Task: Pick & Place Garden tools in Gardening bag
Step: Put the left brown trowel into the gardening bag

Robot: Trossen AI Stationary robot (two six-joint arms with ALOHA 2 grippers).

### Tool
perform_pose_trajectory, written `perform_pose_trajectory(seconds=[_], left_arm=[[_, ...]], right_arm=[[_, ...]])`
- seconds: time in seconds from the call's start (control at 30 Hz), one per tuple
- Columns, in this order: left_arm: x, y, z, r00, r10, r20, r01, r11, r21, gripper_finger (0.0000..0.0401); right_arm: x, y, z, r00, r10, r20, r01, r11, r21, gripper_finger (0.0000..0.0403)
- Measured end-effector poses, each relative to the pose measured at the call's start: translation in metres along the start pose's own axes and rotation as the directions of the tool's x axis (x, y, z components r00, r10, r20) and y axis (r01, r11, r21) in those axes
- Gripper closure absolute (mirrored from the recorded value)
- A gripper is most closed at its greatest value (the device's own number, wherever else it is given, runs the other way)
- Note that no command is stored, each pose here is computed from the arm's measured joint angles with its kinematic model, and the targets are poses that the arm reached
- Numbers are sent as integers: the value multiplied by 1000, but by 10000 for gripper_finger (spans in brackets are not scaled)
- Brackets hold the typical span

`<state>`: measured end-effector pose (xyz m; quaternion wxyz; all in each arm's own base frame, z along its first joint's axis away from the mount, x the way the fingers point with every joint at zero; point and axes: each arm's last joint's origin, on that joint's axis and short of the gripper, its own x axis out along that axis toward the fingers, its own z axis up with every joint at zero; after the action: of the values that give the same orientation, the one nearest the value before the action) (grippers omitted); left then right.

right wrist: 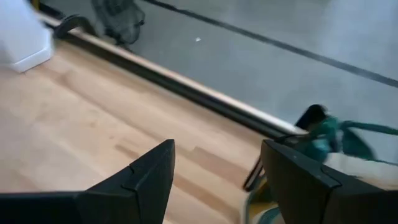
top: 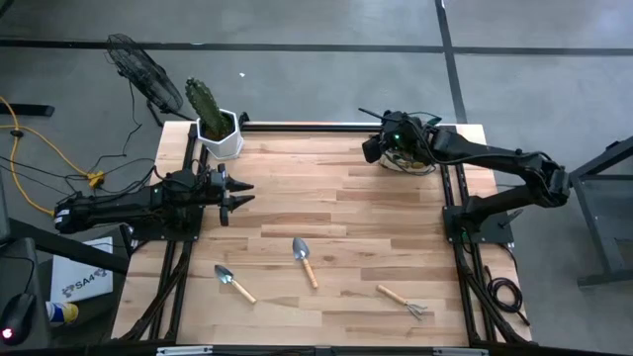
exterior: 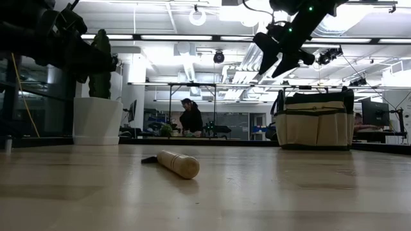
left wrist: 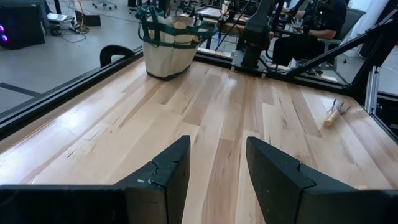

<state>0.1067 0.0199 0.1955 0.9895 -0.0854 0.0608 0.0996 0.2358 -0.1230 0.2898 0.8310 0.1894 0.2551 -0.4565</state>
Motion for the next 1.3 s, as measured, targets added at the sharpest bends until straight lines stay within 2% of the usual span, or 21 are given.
perform_pose_trajectory(seconds=[0.13, 0.37, 0.57, 0.7, 0.83, 1.13, 1.3], left_arm=[[0, 0, -3, 999, -1, -34, 1, 1000, -2, 249], [-2, -4, -11, 973, -174, -153, 170, 985, -38, 249], [-9, -7, -9, 928, -244, -283, 208, 966, -152, 249], [-10, -10, -7, 902, -330, -278, 269, 934, -235, 249], [-11, -12, -9, 877, -377, -297, 282, 905, -318, 249], [-11, -34, -20, 776, -475, -415, 333, 868, -369, 249], [-11, -53, -34, 667, -499, -554, 341, 865, -369, 249]], right_arm=[[-2, 5, -3, 998, 50, -23, -51, 999, -14, 172], [-6, 14, -7, 995, 95, -36, -96, 995, -37, 172], [-9, 19, -10, 993, 113, -40, -115, 992, -58, 172], [-10, 22, -11, 992, 122, -42, -125, 989, -78, 172], [-11, 24, -12, 991, 129, -44, -132, 988, -83, 172], [-12, 23, -13, 991, 123, -47, -127, 988, -92, 172], [-12, 23, -13, 991, 119, -55, -123, 988, -97, 172]])
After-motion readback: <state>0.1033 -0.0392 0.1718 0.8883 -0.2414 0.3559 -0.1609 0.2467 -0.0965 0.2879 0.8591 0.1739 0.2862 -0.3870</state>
